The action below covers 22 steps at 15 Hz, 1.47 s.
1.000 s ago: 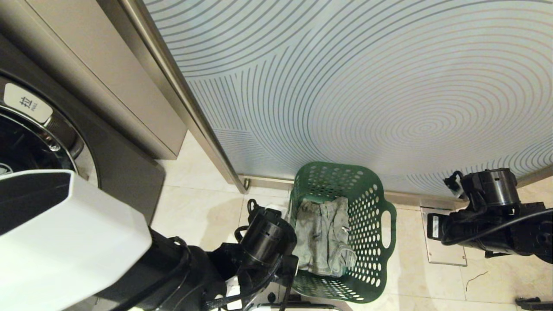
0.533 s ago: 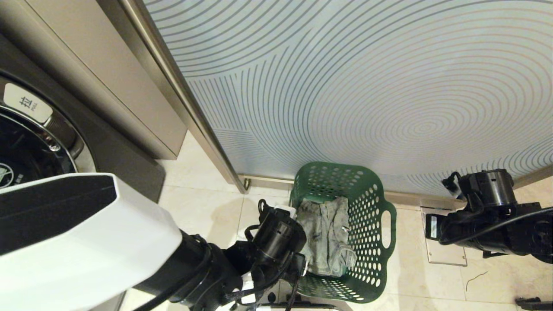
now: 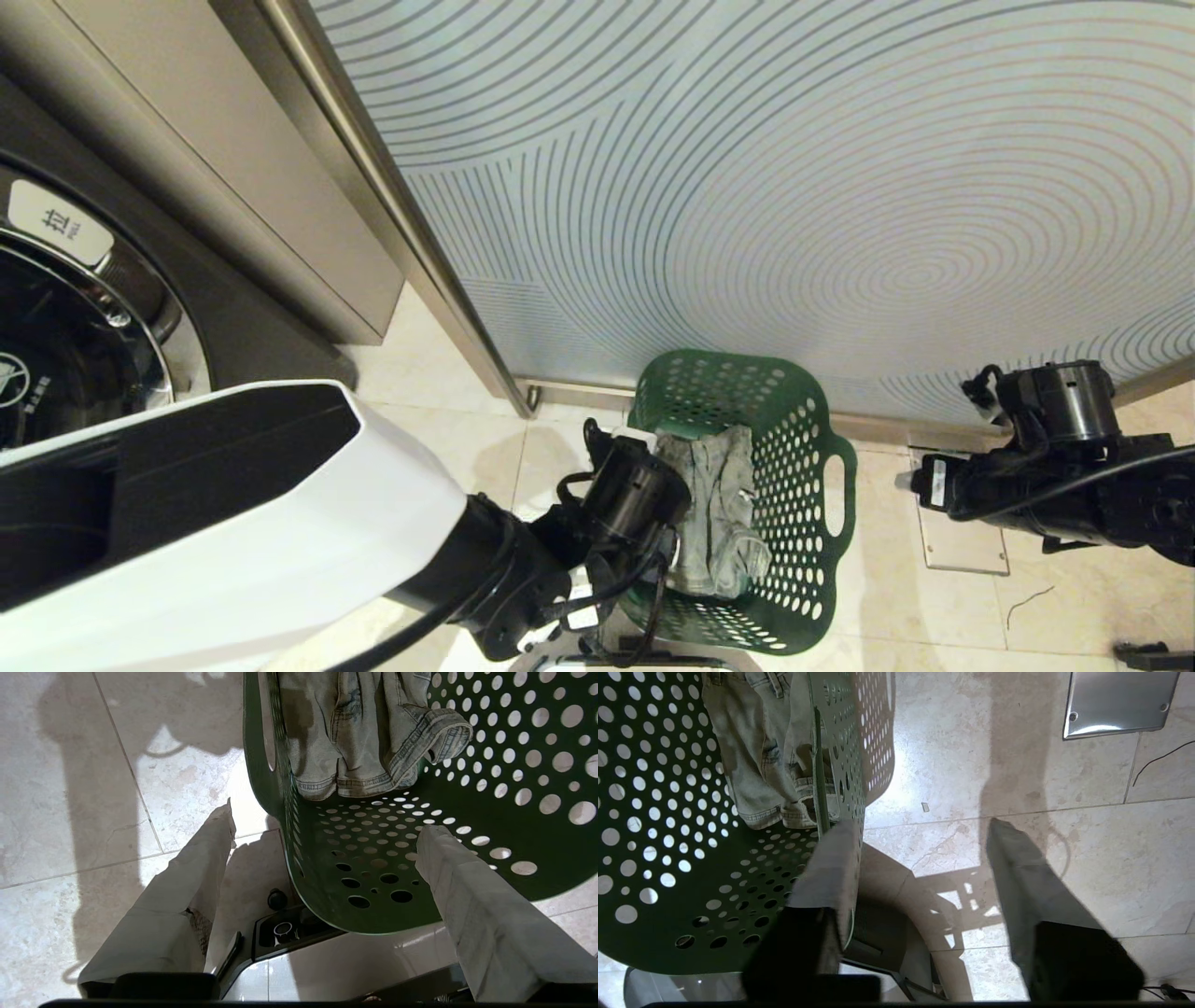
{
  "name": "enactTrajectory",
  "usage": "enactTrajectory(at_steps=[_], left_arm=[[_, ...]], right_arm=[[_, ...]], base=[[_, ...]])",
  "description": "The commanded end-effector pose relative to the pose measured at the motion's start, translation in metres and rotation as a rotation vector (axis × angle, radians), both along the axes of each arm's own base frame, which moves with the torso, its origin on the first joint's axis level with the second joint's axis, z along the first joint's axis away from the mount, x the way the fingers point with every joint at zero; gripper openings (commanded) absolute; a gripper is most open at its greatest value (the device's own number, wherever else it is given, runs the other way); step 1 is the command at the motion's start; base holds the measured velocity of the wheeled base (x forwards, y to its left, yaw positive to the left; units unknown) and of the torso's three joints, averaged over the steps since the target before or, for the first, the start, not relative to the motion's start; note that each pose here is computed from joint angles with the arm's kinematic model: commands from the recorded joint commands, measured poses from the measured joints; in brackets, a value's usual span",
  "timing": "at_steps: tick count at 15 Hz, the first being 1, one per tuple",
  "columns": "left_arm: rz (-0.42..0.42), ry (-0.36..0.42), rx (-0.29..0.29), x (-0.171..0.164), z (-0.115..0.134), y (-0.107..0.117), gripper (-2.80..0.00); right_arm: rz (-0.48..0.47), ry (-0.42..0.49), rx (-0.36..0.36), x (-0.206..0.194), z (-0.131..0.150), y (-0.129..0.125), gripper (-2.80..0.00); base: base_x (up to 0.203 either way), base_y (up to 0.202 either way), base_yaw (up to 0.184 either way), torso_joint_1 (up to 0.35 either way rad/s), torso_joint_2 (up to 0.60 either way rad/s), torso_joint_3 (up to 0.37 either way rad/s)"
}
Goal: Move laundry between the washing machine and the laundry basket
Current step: Pick up the clothes basket and put it beside the washing machine
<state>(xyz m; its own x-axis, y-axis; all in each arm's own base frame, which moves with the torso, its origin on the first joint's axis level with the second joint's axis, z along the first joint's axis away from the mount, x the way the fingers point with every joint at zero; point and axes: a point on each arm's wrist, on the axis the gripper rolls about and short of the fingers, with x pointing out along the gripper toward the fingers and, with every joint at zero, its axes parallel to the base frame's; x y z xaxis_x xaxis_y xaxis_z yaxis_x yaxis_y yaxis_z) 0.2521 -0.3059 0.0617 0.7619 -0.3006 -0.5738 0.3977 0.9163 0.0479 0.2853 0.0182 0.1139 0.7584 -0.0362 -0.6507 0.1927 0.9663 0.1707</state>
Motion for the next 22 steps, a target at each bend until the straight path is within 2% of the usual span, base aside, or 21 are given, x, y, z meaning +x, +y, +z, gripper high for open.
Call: enactTrajectory(at_steps=[1, 7, 13, 17, 22], left_arm=[[0.003, 0.003, 0.006, 0.001, -0.005, -0.001, 0.00], [0.036, -0.030, 0.006, 0.019, -0.011, -0.012, 0.00], [0.060, -0.058, 0.026, 0.044, -0.014, -0.008, 0.00], [0.074, -0.047, 0.041, 0.050, -0.023, -0.004, 0.00], [0.088, -0.062, 0.037, 0.067, -0.031, -0.009, 0.00]], right_arm=[[0.001, -0.011, 0.000, -0.001, 0.003, 0.000, 0.00], [0.004, -0.012, -0.001, 0.001, 0.003, 0.000, 0.00], [0.001, -0.007, -0.005, 0.000, 0.002, 0.000, 0.00], [0.001, -0.005, -0.005, 0.001, 0.002, 0.000, 0.00], [0.015, 0.001, 0.026, 0.009, -0.008, 0.002, 0.00]], base=[[0.000, 0.000, 0.000, 0.000, 0.00, 0.000], [0.000, 0.000, 0.000, 0.000, 0.00, 0.000], [0.000, 0.000, 0.000, 0.000, 0.00, 0.000], [0.000, 0.000, 0.000, 0.000, 0.00, 0.000], [0.000, 0.000, 0.000, 0.000, 0.00, 0.000]])
